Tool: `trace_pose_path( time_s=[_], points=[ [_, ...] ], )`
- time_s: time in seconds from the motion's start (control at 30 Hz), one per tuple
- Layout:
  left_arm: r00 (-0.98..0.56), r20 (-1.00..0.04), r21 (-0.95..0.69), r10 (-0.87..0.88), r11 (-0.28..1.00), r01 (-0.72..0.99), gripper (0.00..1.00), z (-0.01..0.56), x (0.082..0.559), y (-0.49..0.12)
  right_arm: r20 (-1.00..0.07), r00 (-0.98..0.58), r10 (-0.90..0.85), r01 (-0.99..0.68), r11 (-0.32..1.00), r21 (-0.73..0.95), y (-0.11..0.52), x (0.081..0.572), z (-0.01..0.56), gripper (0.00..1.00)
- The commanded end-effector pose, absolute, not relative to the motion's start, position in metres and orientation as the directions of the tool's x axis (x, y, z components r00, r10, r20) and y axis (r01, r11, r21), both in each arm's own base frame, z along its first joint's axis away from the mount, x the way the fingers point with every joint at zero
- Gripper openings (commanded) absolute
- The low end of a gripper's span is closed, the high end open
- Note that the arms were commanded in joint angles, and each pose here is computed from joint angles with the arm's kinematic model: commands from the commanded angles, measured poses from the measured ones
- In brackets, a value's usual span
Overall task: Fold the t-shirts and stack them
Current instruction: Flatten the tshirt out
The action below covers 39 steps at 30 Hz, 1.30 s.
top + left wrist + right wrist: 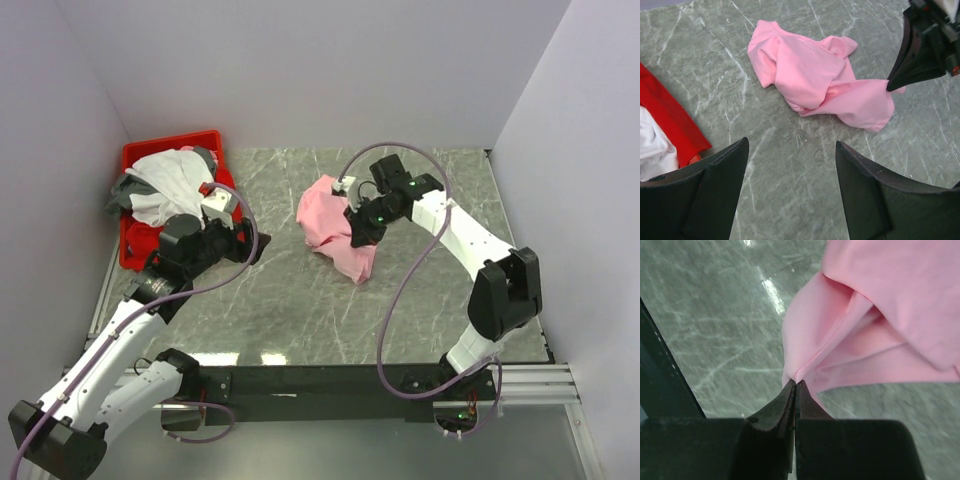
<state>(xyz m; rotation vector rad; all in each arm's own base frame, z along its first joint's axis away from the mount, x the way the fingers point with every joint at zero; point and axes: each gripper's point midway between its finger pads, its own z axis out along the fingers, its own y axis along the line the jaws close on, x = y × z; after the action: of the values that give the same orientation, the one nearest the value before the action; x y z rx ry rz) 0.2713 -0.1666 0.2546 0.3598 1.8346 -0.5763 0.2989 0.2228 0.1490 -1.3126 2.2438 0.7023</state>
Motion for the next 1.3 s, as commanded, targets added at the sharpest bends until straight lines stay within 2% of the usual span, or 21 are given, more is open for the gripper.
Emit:
trace_pose_path(
  time_s=[0.0,0.1,0.23,0.43,0.63,0.73,0.77,0.83,0.87,0.9,0.93,0.97,1.0,1.07,1.1,1.23,1.27],
  points=[
    [-0.260,-0.964,-0.193,-0.058,0.824,0.533,0.75,0.273,0.272,-0.168,-0.627,-0.348,-0.697,-0.917,0.391,0.076,0.205,0.299,0.191,0.00],
    [-0.259,-0.964,-0.193,-0.060,0.829,0.525,0.75,0.273,0.273,-0.167,-0.653,-0.282,-0.703,-0.928,0.373,-0.001,0.202,0.302,0.219,0.00],
    [-0.255,-0.965,-0.190,-0.064,0.840,0.509,0.75,0.273,0.275,-0.164,-0.685,-0.167,-0.709,-0.966,0.255,-0.029,0.209,0.282,0.243,0.00],
    [-0.246,-0.967,-0.188,-0.071,0.849,0.493,0.75,0.275,0.276,-0.160,-0.681,0.042,-0.731,-0.999,-0.034,-0.025,0.229,0.216,0.244,0.00],
    [-0.257,-0.964,-0.186,-0.064,0.855,0.484,0.75,0.270,0.277,-0.160,-0.590,0.251,-0.767,-0.935,-0.350,0.056,0.220,0.131,0.216,0.00],
    [-0.256,-0.965,-0.189,-0.066,0.849,0.493,0.75,0.271,0.276,-0.161,-0.497,0.285,-0.820,-0.918,-0.382,0.103,0.198,0.109,0.190,0.00],
    [-0.256,-0.964,-0.189,-0.066,0.849,0.494,0.75,0.271,0.276,-0.162,-0.477,0.272,-0.836,-0.925,-0.364,0.111,0.190,0.103,0.178,0.00],
    [-0.263,-0.963,-0.194,-0.063,0.839,0.508,0.76,0.270,0.276,-0.165,-0.443,0.261,-0.858,-0.940,-0.330,0.085,0.182,0.105,0.167,0.11],
    [-0.274,-0.960,-0.197,-0.058,0.835,0.513,0.76,0.266,0.276,-0.167,-0.455,0.236,-0.859,-0.954,-0.293,0.059,0.181,0.106,0.163,0.31],
    [-0.282,-0.958,-0.206,-0.057,0.820,0.534,0.76,0.266,0.275,-0.171,-0.471,0.213,-0.856,-0.966,-0.258,0.032,0.183,0.111,0.165,0.37],
    [-0.291,-0.955,-0.213,-0.056,0.813,0.543,0.76,0.264,0.275,-0.174,-0.490,0.179,-0.853,-0.980,-0.200,-0.009,0.184,0.121,0.168,0.42],
    [-0.312,-0.949,-0.224,-0.049,0.801,0.555,0.77,0.259,0.275,-0.179,-0.564,0.061,-0.824,-0.997,-0.026,-0.070,0.186,0.151,0.179,0.54],
    [-0.326,-0.944,-0.234,-0.045,0.790,0.567,0.77,0.256,0.276,-0.183,-0.602,0.014,-0.799,-0.995,0.050,-0.089,0.183,0.166,0.187,0.58],
    [-0.396,-0.918,-0.270,-0.015,0.754,0.599,0.77,0.239,0.277,-0.197,-0.692,-0.086,-0.717,-0.976,0.201,-0.087,0.177,0.204,0.199,0.63],
    [-0.416,-0.909,-0.290,-0.014,0.738,0.609,0.77,0.239,0.278,-0.203,-0.708,-0.176,-0.684,-0.946,0.317,-0.072,0.156,0.228,0.199,0.63],
    [-0.517,-0.853,-0.352,0.074,0.650,0.673,0.73,0.220,0.277,-0.248,-0.721,-0.355,-0.595,-0.877,0.478,0.037,0.132,0.279,0.178,0.63],
    [-0.557,-0.820,-0.339,0.132,0.672,0.658,0.73,0.197,0.283,-0.260,-0.718,-0.411,-0.562,-0.860,0.500,0.101,0.135,0.289,0.167,0.62]
  ],
)
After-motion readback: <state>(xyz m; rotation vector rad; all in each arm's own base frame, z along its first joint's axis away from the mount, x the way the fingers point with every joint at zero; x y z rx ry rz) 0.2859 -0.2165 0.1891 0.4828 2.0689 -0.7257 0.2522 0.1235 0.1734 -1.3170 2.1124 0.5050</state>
